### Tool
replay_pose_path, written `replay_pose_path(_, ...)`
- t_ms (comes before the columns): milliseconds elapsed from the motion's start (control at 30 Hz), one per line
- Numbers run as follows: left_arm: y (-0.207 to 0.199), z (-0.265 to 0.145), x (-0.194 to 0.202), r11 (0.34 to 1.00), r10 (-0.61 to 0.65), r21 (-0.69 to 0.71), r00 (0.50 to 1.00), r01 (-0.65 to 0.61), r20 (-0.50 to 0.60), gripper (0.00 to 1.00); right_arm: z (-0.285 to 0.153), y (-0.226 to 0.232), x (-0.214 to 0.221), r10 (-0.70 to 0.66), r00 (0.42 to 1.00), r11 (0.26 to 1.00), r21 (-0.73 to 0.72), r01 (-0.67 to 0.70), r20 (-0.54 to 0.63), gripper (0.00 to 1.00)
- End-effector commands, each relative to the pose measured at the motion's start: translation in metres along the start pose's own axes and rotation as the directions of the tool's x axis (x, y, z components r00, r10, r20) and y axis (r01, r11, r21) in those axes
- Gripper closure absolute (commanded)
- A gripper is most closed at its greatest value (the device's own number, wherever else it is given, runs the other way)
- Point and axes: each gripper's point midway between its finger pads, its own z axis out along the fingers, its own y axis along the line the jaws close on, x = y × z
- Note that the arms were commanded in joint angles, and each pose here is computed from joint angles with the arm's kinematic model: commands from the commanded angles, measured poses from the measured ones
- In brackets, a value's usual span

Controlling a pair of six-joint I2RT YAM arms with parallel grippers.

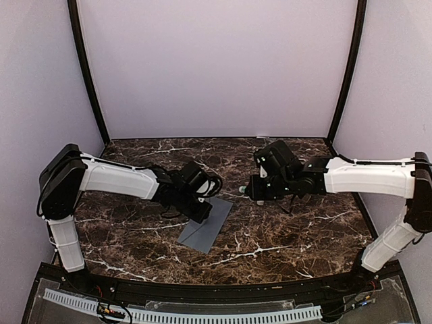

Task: Place the letter into the envelope and seal it
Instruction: Seal the envelope flap on the envelope.

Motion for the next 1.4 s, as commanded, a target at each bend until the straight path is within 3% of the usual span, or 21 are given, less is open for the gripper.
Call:
replay_pose_path(0,-0.002,-0.006,-0.012,1.0,0.018,0.013,1.0,-0.018,0.019,0.95,-0.008,0.002,-0.011,0.033,0.998,0.999,-0.024,-0.031,0.05,0.96)
replay_pose_path(400,0.002,0.003,0.0,1.0,-0.009,-0.002,1.0,0.009,-0.008,0.96,-0.007,0.001,-0.01,0.032,0.998,0.999,-0.024,-0.031,0.045,0.96)
replay_pose_path(900,-0.006,0.025,0.037,0.994,-0.063,0.08,0.994,0.071,-0.088,0.96,-0.006,0.001,-0.009,0.036,0.998,0.999,-0.024,-0.035,0.043,0.96)
replay_pose_path(1367,0.017,0.042,0.076,0.998,-0.059,-0.043,0.97,0.05,-0.236,0.96,-0.008,0.0,-0.008,0.039,0.998,0.999,-0.023,-0.038,0.045,0.96)
